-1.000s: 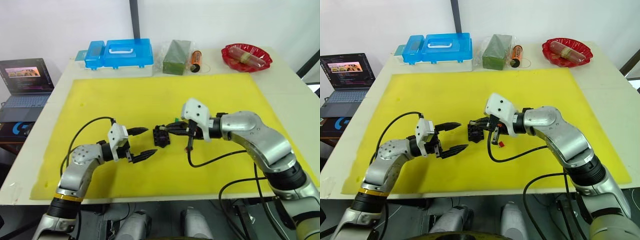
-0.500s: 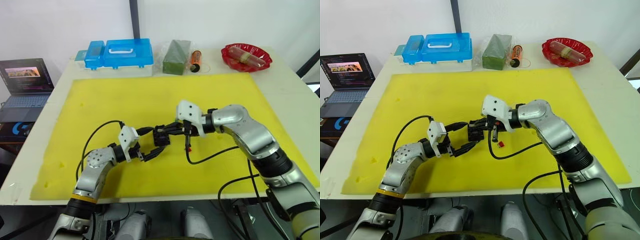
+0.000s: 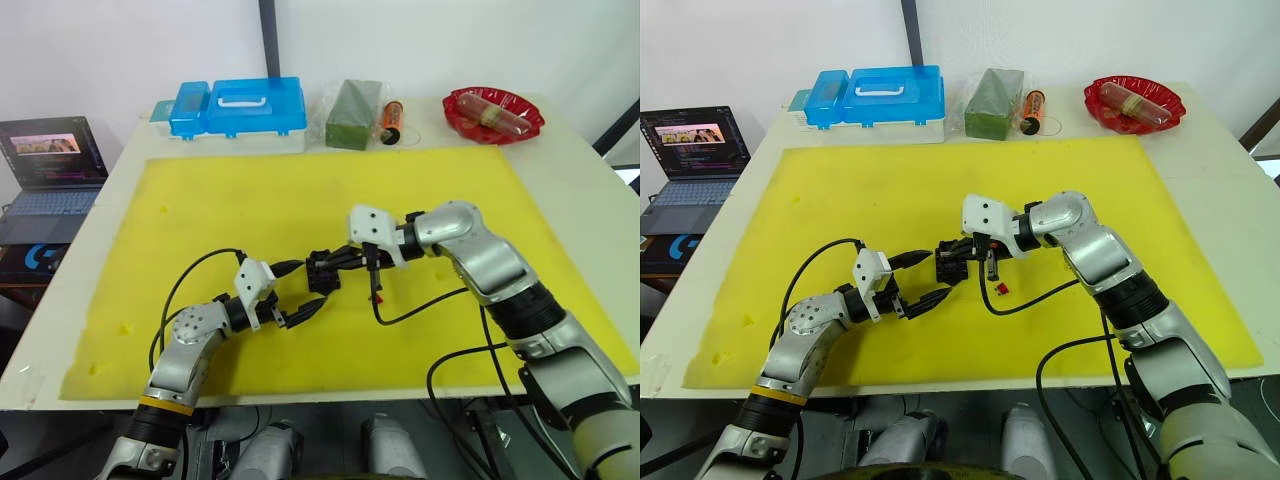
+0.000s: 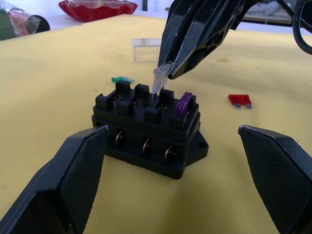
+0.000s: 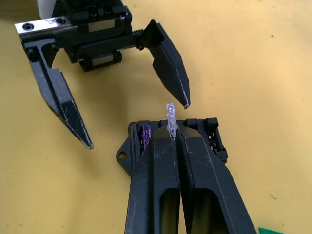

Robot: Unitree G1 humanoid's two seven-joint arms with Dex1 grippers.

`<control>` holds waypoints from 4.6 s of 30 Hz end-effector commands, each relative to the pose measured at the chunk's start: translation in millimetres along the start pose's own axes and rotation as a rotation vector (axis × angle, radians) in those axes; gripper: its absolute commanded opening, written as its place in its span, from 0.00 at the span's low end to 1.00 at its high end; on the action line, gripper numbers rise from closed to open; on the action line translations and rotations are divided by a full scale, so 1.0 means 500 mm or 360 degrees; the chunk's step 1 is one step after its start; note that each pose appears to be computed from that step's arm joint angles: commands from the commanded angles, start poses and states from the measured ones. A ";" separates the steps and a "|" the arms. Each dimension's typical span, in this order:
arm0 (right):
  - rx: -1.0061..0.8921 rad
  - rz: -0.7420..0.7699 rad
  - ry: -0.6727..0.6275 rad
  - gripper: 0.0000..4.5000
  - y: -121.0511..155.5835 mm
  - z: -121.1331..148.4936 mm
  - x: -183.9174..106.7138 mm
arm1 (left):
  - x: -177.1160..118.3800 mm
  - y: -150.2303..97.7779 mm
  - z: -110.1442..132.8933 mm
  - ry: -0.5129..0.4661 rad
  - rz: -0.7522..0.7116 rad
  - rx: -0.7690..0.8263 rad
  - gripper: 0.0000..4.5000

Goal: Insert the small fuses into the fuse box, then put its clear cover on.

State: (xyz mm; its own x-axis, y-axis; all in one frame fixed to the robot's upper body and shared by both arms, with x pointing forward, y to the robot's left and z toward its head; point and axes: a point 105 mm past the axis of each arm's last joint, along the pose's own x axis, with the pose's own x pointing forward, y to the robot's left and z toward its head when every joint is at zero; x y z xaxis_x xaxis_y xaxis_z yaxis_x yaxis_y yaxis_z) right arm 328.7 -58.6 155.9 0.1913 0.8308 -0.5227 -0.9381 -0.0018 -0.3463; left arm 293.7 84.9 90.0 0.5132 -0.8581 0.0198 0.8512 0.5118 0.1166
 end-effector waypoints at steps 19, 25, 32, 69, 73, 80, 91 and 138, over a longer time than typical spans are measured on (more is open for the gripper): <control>-0.0083 0.0042 0.0019 0.00 -0.011 0.006 -0.007 | 0.006 0.003 0.039 -0.0076 0.0020 0.0093 1.00; -0.0080 0.0049 0.0046 0.00 -0.018 -0.001 0.003 | 0.010 0.004 0.041 -0.0078 0.0015 0.0093 1.00; -0.0077 0.0075 0.0068 0.00 -0.022 -0.007 0.004 | 0.013 0.004 0.045 -0.0083 0.0022 0.0092 1.00; -0.0018 -0.0004 -0.0035 0.28 -0.036 0.013 -0.004 | 0.013 0.005 0.041 -0.0072 0.0028 0.0079 1.00; 0.0026 -0.0021 -0.0150 0.28 -0.036 0.039 -0.015 | 0.014 0.008 0.043 -0.0076 0.0035 0.0080 1.00; 0.0058 -0.0060 -0.0198 0.24 -0.029 0.050 -0.021 | 0.013 0.010 0.041 -0.0080 0.0040 0.0079 1.00; 0.0063 -0.0057 -0.0142 0.01 -0.015 0.023 0.003 | 0.006 0.012 0.033 -0.0071 0.0038 0.0086 1.00; 0.0142 -0.0073 0.0070 0.01 0.016 -0.106 0.027 | 0.002 0.016 0.030 -0.0045 0.0065 0.0085 1.00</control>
State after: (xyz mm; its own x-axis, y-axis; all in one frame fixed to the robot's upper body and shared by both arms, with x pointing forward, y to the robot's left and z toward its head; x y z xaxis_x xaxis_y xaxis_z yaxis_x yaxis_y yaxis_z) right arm 337.1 -63.6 130.5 0.2263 0.8470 -0.4811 -0.9239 0.0303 -0.3813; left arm 297.0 85.6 94.0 0.5424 -0.8397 0.0259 0.8313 0.5409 0.1279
